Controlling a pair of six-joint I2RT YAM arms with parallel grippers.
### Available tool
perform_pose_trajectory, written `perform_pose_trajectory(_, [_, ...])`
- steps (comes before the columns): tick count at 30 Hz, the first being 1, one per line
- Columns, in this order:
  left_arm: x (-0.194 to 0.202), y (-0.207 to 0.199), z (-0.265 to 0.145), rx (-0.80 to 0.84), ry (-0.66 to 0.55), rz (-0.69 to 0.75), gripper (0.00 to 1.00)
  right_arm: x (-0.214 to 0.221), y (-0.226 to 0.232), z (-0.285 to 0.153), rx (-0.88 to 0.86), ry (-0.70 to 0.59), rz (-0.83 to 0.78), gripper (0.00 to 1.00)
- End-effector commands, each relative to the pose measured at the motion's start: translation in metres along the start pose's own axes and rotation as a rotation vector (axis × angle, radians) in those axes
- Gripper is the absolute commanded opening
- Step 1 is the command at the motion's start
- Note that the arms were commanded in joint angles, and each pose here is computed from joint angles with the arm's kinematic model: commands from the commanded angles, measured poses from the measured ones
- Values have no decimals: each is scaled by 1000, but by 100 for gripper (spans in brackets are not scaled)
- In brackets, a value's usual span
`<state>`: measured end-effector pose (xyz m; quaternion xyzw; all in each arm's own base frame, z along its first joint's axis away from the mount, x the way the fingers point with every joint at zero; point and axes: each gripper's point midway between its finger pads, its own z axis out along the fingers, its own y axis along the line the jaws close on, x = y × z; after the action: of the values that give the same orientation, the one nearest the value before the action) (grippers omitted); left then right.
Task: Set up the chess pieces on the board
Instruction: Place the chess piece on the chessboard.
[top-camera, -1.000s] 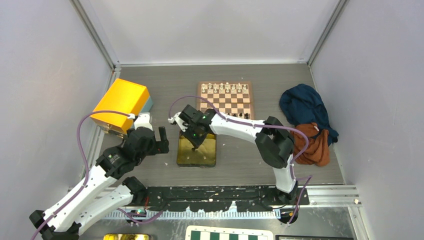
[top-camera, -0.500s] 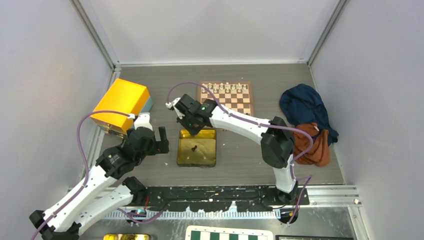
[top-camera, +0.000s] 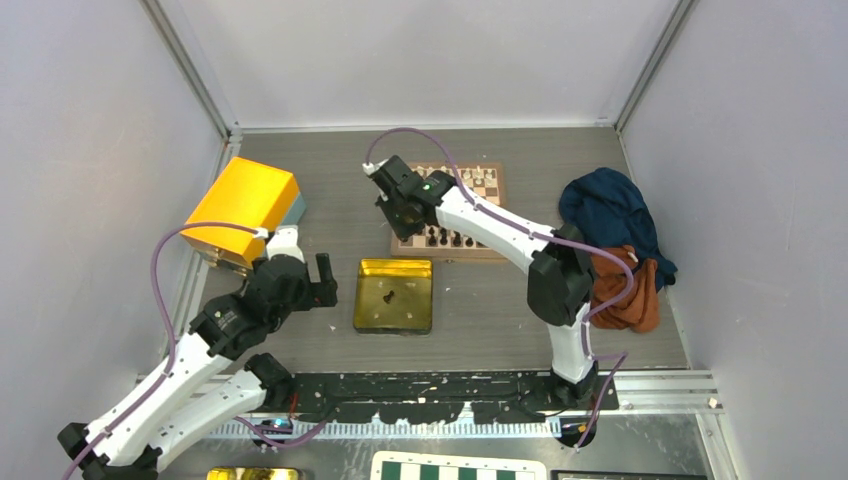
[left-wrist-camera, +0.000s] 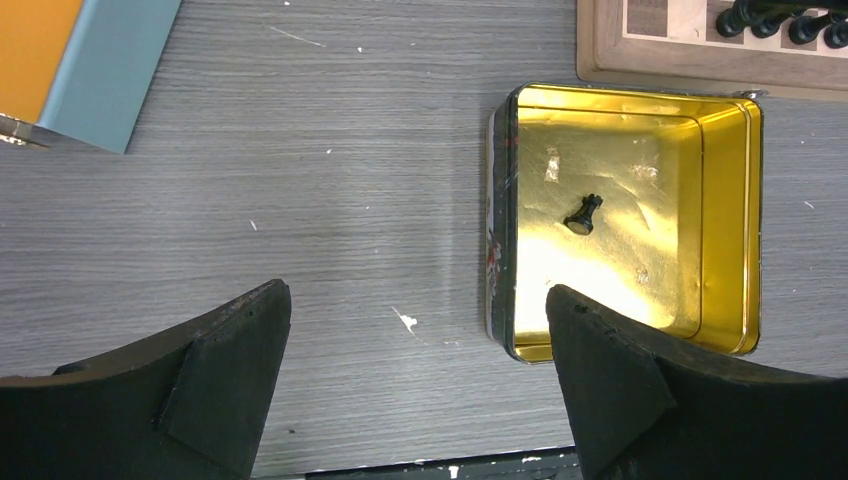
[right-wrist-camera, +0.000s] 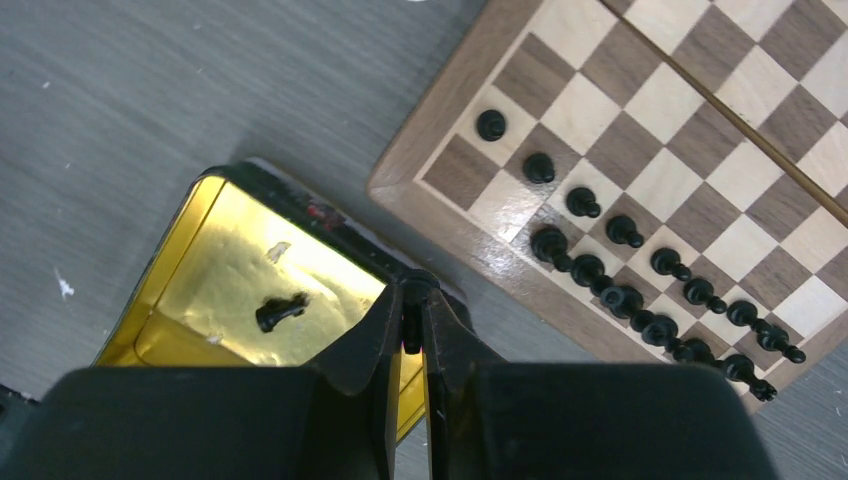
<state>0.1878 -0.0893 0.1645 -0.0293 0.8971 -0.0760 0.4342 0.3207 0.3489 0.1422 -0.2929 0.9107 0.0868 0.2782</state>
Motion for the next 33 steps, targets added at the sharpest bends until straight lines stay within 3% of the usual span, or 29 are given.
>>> perform_pose_trajectory(1, [-10,1,-3,-1,-42,-17,100,-16,-15,5,40,-26,78,1])
perform_pose_trajectory(12, [-9,1,-3,-1,-40,-19,100,-7,-39,33,99,39,150,1])
perform_pose_trajectory(33, [-8,0,-1,0,-36,-12,100,0,-50,51,117,46,267,1])
